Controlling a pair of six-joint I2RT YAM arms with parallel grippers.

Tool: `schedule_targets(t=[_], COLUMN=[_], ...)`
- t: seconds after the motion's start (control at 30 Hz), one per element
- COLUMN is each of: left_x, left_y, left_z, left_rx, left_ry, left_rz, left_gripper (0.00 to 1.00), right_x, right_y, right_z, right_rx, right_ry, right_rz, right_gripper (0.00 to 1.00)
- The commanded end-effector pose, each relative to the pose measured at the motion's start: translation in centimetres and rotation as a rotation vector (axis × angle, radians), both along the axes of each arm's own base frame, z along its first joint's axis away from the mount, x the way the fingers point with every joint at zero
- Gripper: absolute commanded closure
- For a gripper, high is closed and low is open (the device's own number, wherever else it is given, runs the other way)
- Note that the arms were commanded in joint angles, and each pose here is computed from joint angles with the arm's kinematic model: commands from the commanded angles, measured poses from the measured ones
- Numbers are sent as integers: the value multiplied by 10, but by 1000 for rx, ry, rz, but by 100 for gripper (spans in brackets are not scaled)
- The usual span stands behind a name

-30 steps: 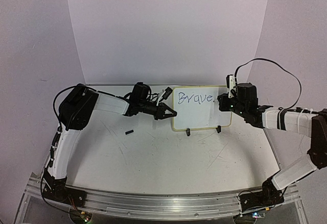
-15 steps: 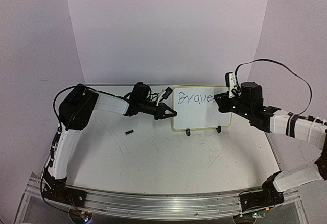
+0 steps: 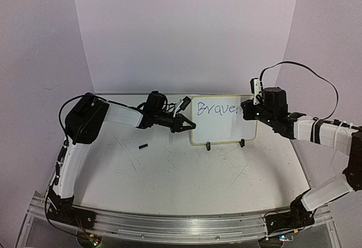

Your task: Write a sentence on the whiteboard

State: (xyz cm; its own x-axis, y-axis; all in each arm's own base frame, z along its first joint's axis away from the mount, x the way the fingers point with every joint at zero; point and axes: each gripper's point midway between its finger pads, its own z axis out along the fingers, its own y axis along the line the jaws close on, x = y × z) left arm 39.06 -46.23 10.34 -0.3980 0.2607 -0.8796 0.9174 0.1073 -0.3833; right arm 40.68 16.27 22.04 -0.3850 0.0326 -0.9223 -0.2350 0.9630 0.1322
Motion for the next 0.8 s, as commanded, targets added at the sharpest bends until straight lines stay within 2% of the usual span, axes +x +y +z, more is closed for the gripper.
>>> schedule_targets(t=[0.0, 0.77], left_x=[7, 7], left_y=[13, 14], left_z=[-46, -47], left_rx=[151, 154], left_ry=[24, 19], left_rz=[81, 82], left_gripper=[100, 100], right_x=[7, 13], right_y=[0, -6], right_z=[5, -15], right_rx=[-9, -20], right_ry=[-40, 1], right_rz=[-10, -46], right_gripper=[100, 100])
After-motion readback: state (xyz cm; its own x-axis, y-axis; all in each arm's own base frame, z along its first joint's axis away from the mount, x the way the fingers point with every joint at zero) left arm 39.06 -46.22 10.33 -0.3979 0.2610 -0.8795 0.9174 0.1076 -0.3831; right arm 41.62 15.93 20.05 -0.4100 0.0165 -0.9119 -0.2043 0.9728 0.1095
